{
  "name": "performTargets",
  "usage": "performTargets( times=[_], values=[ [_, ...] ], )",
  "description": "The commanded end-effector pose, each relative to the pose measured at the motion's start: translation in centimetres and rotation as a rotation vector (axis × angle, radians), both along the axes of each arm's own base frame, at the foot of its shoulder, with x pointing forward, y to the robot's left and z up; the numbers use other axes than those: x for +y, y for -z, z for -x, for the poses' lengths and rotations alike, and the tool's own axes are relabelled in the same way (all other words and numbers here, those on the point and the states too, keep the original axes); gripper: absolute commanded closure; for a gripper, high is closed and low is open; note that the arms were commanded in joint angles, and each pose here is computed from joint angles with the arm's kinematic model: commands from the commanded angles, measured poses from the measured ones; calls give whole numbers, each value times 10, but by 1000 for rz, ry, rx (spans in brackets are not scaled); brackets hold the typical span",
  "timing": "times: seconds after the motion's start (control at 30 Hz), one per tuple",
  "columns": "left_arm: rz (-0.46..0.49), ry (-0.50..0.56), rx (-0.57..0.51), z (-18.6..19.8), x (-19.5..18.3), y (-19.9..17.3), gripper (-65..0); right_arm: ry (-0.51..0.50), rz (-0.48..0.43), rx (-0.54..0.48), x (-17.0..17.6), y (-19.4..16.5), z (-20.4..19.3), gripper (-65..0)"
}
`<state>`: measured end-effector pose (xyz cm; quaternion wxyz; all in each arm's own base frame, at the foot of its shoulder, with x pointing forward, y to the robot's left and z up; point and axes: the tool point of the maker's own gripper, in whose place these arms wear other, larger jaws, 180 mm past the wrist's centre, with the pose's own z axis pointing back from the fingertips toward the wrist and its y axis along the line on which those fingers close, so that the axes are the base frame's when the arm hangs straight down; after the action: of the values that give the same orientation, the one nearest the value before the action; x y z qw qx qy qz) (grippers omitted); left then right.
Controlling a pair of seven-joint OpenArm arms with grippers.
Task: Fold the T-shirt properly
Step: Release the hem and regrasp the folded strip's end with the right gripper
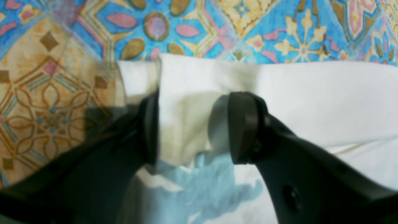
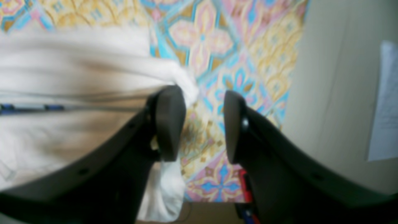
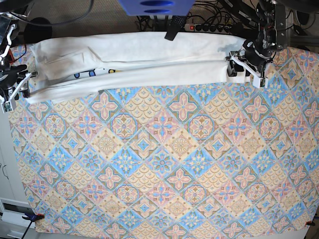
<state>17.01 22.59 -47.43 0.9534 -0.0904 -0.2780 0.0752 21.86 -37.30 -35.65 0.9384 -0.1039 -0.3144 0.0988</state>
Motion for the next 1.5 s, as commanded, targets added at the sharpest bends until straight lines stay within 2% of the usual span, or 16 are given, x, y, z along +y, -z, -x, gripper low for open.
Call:
performTargets(
  times=[0.0, 0.17, 0.4, 0.5, 0.67, 0.83, 0.93, 1.07, 1.23, 1.47],
  values=[
    [-68, -24, 71, 14, 18, 8, -339, 0, 36, -10, -8, -13, -4, -226],
    [-68, -24, 71, 14, 18, 8, -339, 12, 51, 42, -10, -11, 3, -226],
    [-68, -22, 71, 14, 18, 8, -339, 12, 51, 42, -10, -11, 3, -226],
    [-67, -21, 72, 14, 17, 9, -339, -10, 69, 14, -5, -21, -4, -226],
    [-64, -26, 70, 14, 18, 8, -340, -141, 66, 4, 36, -22, -20, -226],
    [-64, -26, 63, 13, 18, 7, -344, -264, 27, -42, 80, -24, -64, -227],
    [-73, -48, 54, 11, 26, 4, -345, -296, -9, -9, 94, -8, -76, -227],
    [-53, -104, 33, 8, 37, -2, -423, -285, -54, 65, 94, 20, -77, -227],
    [2, -125, 19, 4, 33, -5, -636, -208, -107, 140, 77, 48, -78, -226],
    [13, -127, 18, 4, 30, -5, -650, -174, -154, 155, 73, 66, -74, -226]
  ],
)
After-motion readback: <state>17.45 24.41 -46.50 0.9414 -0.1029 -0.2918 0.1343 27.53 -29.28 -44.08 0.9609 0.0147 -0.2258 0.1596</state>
